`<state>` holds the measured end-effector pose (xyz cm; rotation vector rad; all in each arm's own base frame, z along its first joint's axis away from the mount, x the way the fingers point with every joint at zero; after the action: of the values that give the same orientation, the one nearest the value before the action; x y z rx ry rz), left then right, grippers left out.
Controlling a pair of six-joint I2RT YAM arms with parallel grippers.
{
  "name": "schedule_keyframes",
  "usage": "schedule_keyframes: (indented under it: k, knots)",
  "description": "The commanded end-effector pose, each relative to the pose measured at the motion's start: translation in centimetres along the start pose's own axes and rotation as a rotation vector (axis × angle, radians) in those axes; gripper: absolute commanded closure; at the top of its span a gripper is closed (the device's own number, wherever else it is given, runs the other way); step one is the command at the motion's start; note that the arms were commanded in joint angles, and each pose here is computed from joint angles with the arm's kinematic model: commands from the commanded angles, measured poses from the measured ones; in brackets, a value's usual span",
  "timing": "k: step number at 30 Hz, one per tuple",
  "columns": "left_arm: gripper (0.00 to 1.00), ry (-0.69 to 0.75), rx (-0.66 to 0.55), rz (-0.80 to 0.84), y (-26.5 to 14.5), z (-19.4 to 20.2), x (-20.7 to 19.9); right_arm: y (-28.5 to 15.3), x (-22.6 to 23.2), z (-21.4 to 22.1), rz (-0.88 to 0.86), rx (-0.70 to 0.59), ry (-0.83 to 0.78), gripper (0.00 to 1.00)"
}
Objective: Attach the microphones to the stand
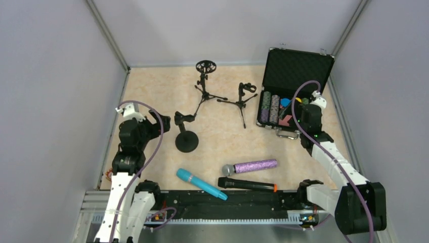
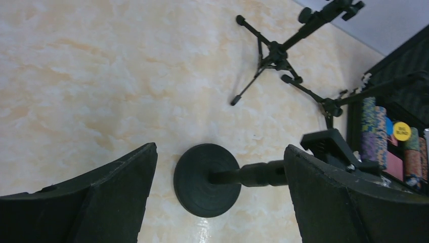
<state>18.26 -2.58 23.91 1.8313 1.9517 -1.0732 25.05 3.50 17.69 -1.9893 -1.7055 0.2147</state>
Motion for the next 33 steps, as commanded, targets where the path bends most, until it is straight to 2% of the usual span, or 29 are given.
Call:
schedule_keyframes:
  k: [1, 6, 12, 21, 26, 33]
  knots:
    - [0.01, -0.016, -0.005, 0.145, -1.2, 0.1, -1.2, -1.6, 0.5, 0.0, -0.111, 0.014, 0.036, 0.01]
    - [0.01, -0.041, 0.047, 0.183, -1.9, 0.8, -1.2, -2.6, 1.2, 0.9, -0.254, 0.050, 0.019, 0.01]
    - [0.01, -0.081, 0.108, 0.152, -2.2, 1.8, -0.7, -3.3, 1.7, 1.7, -0.374, 0.108, -0.003, 0.01]
    - [0.01, -0.160, 0.140, 0.123, -2.3, 3.2, 0.2, -4.0, 2.0, 2.8, -0.464, 0.192, 0.002, 0.01]
    - [0.01, -0.159, 0.110, 0.096, -2.6, 3.4, 0.7, -4.3, 2.2, 3.3, -0.522, 0.218, -0.014, 0.01]
    - [0.01, -0.140, -0.039, -0.134, -3.5, 2.2, 2.2, -4.6, 2.1, 4.6, -0.603, 0.246, -0.028, 0.01]
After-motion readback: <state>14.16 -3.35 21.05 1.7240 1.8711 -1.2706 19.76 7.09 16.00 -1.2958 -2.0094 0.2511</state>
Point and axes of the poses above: each gripper's point midway between its finger pads, its own y axis out along the fingers, its own x axis along the line the jaws close on, z = x × y, the point moved 10 cm from there along -y, back along the fingers, and after that the axes turned 13 degrees about -y, right-handed, at the moved point
